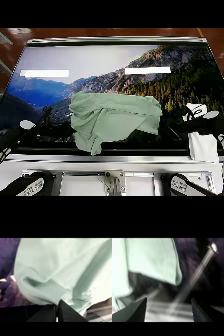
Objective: Fold the shirts.
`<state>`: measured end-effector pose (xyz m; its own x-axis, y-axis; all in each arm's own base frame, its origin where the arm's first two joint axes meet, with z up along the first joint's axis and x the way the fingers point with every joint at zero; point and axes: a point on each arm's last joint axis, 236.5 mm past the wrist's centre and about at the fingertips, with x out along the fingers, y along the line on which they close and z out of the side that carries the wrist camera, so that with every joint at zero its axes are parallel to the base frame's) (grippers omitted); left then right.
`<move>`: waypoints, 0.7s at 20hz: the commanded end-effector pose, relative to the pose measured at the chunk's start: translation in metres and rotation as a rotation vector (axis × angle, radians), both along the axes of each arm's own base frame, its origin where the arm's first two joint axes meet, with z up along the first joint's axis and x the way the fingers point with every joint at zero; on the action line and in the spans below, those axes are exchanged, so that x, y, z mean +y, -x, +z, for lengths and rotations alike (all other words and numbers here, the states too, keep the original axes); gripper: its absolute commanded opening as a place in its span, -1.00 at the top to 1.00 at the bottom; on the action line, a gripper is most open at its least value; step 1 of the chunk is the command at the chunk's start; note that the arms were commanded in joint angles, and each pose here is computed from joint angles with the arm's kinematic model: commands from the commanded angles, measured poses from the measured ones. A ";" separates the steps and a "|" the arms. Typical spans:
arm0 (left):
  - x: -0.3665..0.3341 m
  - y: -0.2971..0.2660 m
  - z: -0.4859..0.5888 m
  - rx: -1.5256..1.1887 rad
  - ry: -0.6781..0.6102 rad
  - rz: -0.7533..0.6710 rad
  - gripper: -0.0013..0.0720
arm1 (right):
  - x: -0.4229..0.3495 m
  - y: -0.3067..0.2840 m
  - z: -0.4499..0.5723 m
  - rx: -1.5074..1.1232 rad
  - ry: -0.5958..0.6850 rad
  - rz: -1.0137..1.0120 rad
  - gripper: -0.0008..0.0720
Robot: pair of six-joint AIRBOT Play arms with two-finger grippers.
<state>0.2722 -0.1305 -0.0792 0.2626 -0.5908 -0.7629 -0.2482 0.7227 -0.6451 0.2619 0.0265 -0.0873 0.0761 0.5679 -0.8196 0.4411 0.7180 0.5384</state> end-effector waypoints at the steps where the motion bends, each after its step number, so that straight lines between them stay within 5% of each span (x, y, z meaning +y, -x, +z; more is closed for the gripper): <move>1: -0.004 -0.012 0.025 -0.069 0.015 -0.016 0.85 | -0.002 -0.014 -0.021 -0.047 0.020 -0.134 -0.87; 10: -0.004 -0.045 0.068 -0.187 0.016 -0.029 0.85 | 0.022 -0.021 -0.046 -0.007 0.063 -0.129 -0.86; 11: -0.004 -0.048 0.071 -0.196 0.016 -0.030 0.85 | 0.029 -0.020 -0.052 0.010 0.059 -0.117 -0.71; 12: -0.004 -0.050 0.075 -0.204 0.016 -0.031 0.85 | 0.034 -0.019 -0.054 0.012 0.062 -0.103 -0.20; 13: -0.004 -0.053 0.079 -0.214 0.016 -0.033 0.85 | 0.036 -0.020 -0.053 0.004 0.064 -0.098 0.57; 14: -0.004 -0.057 0.084 -0.231 0.013 -0.034 0.85 | 0.037 -0.024 -0.048 -0.013 0.056 -0.100 0.79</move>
